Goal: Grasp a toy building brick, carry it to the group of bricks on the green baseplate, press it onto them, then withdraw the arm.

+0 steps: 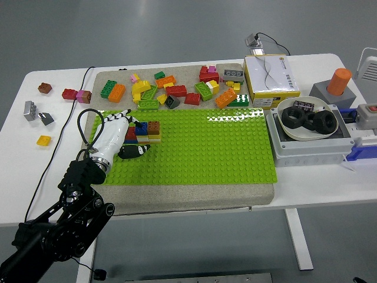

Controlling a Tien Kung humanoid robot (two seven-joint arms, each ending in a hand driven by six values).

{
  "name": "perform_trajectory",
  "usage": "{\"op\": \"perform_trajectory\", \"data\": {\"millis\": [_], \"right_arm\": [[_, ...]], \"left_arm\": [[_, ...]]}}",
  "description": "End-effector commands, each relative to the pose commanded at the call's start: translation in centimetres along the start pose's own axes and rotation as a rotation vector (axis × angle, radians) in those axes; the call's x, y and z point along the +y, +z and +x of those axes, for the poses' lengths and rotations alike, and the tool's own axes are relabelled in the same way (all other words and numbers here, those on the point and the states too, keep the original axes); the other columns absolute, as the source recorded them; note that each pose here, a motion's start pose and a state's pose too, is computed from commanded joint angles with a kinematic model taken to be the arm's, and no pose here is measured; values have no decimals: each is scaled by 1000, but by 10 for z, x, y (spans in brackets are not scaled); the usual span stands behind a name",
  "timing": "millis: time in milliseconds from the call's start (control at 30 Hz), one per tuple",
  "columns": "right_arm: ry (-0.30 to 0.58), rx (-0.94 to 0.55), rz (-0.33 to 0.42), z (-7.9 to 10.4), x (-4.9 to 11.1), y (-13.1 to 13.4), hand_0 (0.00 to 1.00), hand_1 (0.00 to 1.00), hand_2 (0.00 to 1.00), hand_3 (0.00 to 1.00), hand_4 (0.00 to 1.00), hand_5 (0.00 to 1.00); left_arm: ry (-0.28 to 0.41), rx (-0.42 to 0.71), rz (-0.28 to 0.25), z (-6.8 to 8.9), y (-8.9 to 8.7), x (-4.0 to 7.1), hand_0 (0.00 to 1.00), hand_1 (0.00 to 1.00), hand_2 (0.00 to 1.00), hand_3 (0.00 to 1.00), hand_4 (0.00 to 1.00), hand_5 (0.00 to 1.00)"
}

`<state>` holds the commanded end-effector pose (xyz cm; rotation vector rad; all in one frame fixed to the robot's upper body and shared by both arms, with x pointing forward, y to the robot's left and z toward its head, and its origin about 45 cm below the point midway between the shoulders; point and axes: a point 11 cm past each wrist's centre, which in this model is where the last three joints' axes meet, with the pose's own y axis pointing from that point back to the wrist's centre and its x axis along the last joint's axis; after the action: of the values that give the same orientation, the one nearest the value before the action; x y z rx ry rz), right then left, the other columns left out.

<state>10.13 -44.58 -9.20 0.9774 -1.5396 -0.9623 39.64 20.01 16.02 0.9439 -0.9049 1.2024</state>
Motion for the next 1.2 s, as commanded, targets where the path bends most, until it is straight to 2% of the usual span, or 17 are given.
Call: {"op": "perform_trajectory", "data": {"millis": [167,200,367,467,567,600,700,733,767,833,967,1000,1100,1167,1200], "right_arm": [[5,2,0,2,0,-2,590,564,627,669,672,707],[6,3,1,3,0,-2,591,561,625,669,672,704],[10,2,2,5,0,-4,591,561,625,669,672,704],[13,-1,1,6,0,-3,591,560,625,669,671,704],[18,-3,-2,8,0,-2,591,560,625,669,671,704],[20,-5,-3,8,0,-2,591,561,625,666,673,712],[22,-11,-7,9,0,0,591,561,625,666,673,712],[23,-15,-8,10,0,1,591,561,625,666,673,712],[24,-18,-9,10,0,1,591,561,625,666,673,712],[25,-20,-11,10,0,3,591,561,625,667,674,716],[27,-15,-12,9,0,5,591,561,625,667,674,716],[27,-14,-14,9,0,6,591,562,625,661,674,717],[24,-13,-19,7,-1,9,591,562,625,661,674,717],[21,-17,-24,6,-1,12,591,562,625,661,674,717],[20,-20,-26,6,-1,13,591,562,625,661,673,719]], "left_arm": [[52,-16,-70,30,16,-4,998,968,981,619,896,321],[70,-18,-89,41,19,-5,998,968,983,691,911,317],[178,4,-164,108,30,-14,998,968,983,691,911,317],[248,25,-226,163,39,-14,998,949,971,714,914,314],[357,55,-309,224,48,-6,998,949,971,714,914,314],[401,68,-342,246,52,-1,961,890,909,719,892,328],[513,108,-437,299,58,17,961,890,909,719,892,328],[541,128,-466,312,57,24,961,890,909,719,892,328],[563,146,-492,322,55,31,914,862,891,842,858,314],[581,196,-545,334,51,44,914,862,891,842,858,314],[577,350,-658,339,49,66,914,862,891,842,858,314],[575,393,-686,339,48,71,870,836,891,896,871,305],[595,549,-736,342,31,84,870,836,891,896,871,305],[629,638,-747,344,13,92,870,836,891,896,871,305],[649,677,-748,344,4,96,787,739,810,831,799,201]]}}
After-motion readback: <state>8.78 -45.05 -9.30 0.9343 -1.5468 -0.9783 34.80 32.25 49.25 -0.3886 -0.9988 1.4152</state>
